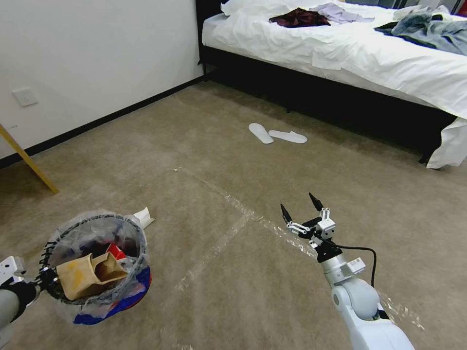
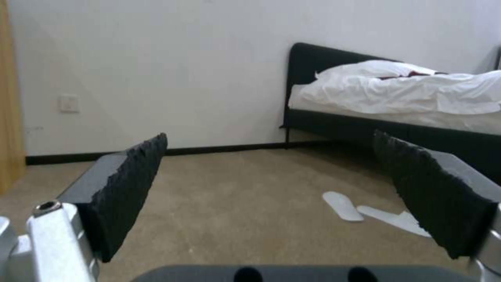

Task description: Pick up the trash bin and place the garbage on the floor into it.

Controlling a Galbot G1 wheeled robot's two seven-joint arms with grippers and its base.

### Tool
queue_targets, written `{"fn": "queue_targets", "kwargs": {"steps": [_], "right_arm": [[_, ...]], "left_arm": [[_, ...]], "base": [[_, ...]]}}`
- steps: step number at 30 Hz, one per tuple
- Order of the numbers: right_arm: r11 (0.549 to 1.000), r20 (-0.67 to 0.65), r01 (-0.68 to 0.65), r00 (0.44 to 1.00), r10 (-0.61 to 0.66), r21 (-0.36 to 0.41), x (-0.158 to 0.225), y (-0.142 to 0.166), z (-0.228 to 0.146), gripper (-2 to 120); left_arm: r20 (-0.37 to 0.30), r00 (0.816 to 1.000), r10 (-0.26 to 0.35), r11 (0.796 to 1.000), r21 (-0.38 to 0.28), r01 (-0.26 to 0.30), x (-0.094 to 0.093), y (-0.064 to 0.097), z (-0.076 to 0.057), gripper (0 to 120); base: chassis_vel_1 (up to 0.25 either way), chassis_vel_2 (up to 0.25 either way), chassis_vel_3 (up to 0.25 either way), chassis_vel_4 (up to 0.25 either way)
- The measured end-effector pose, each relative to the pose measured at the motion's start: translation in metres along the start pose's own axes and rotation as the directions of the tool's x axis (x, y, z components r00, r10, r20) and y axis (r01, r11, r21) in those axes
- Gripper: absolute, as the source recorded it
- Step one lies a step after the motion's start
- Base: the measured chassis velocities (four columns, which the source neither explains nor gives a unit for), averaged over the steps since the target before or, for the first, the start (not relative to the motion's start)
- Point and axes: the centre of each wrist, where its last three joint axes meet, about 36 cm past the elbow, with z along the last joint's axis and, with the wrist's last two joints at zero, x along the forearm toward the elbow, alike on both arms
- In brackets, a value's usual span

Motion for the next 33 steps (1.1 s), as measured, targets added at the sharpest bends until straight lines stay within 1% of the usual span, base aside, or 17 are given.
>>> {"fn": "queue_targets", "kwargs": {"steps": [25,33], "right_arm": [[1.000,0.003,-0.006,1.000,0.006,-0.002,-0.0018,-0.0046,-0.0005,100],[1.000,0.004,0.000,1.000,0.000,0.001,-0.0015,-0.0058,-0.0008,100]], "left_arm": [[-0.001,1.000,0.000,1.000,0.001,0.000,-0.0003,0.0006,0.0018,1],[-0.004,1.000,0.001,1.000,0.005,-0.001,-0.0017,0.0000,0.0053,1]], "base": [[-0.118,0.120,0.119,-0.119],[-0.118,0.117,0.122,-0.126]]}}
